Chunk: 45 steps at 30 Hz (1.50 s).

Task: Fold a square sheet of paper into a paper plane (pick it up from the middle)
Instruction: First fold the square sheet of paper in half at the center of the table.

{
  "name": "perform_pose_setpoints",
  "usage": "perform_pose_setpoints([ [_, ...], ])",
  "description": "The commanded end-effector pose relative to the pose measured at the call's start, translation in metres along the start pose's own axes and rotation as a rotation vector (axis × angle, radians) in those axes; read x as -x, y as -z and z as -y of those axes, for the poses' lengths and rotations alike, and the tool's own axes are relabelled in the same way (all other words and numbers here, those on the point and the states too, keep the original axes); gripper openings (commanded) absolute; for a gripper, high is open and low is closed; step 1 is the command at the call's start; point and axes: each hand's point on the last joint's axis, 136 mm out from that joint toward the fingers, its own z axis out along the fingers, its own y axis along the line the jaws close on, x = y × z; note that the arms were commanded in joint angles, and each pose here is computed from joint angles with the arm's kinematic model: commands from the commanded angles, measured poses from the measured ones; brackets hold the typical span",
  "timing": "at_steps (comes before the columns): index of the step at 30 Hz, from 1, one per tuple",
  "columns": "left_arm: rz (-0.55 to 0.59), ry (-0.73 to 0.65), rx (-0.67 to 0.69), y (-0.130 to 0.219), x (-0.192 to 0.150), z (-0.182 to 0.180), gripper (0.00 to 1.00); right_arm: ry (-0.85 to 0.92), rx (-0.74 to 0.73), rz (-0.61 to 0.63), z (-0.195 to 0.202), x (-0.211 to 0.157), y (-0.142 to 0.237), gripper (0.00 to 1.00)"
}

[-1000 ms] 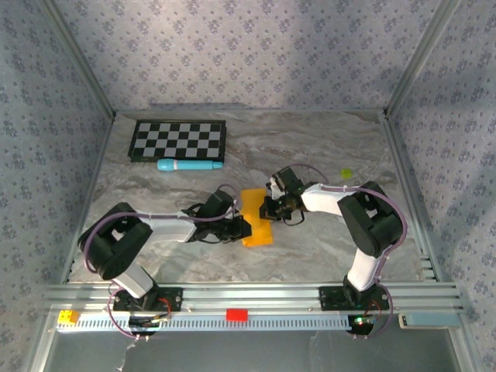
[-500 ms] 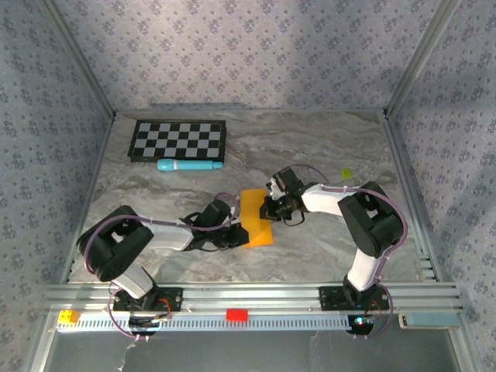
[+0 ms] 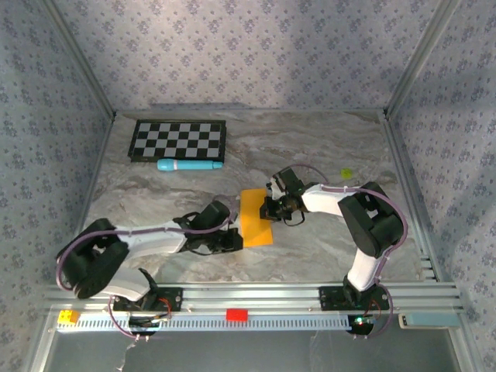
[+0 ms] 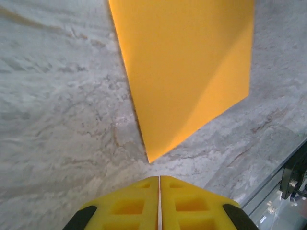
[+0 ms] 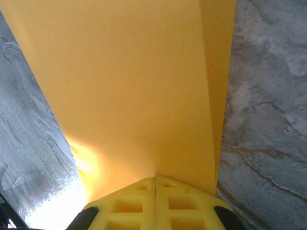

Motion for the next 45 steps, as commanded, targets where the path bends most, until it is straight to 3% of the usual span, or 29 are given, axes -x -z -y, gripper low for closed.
perform_pose_setpoints([
  [1, 0.145, 0.015, -0.017, 0.025, 0.045, 0.013, 0.09, -0.064, -0.203, -0.134, 0.054, -0.044, -0.005, 0.0],
  [5, 0.171, 0.062, -0.14, 0.028, 0.086, 0.028, 0.09, -0.044, -0.197, -0.138, 0.051, -0.041, -0.004, 0.0],
  [15, 0.13, 0.06, -0.156, -0.007, 0.126, 0.03, 0.08, -0.04, -0.205, -0.151, 0.052, -0.042, -0.004, 0.0],
  [20, 0.104, 0.074, -0.127, -0.021, 0.124, 0.017, 0.08, -0.042, -0.204, -0.152, 0.053, -0.043, -0.004, 0.0],
  [29, 0.044, 0.096, 0.064, -0.045, 0.103, -0.041, 0.07, -0.047, -0.202, -0.16, 0.054, -0.046, -0.007, 0.0],
  [41, 0.081, 0.044, -0.022, -0.017, 0.133, 0.007, 0.08, -0.047, -0.201, -0.157, 0.054, -0.046, -0.006, 0.0],
  [45, 0.069, 0.04, -0.038, -0.021, 0.142, 0.008, 0.09, -0.047, -0.205, -0.156, 0.055, -0.045, -0.005, 0.0],
])
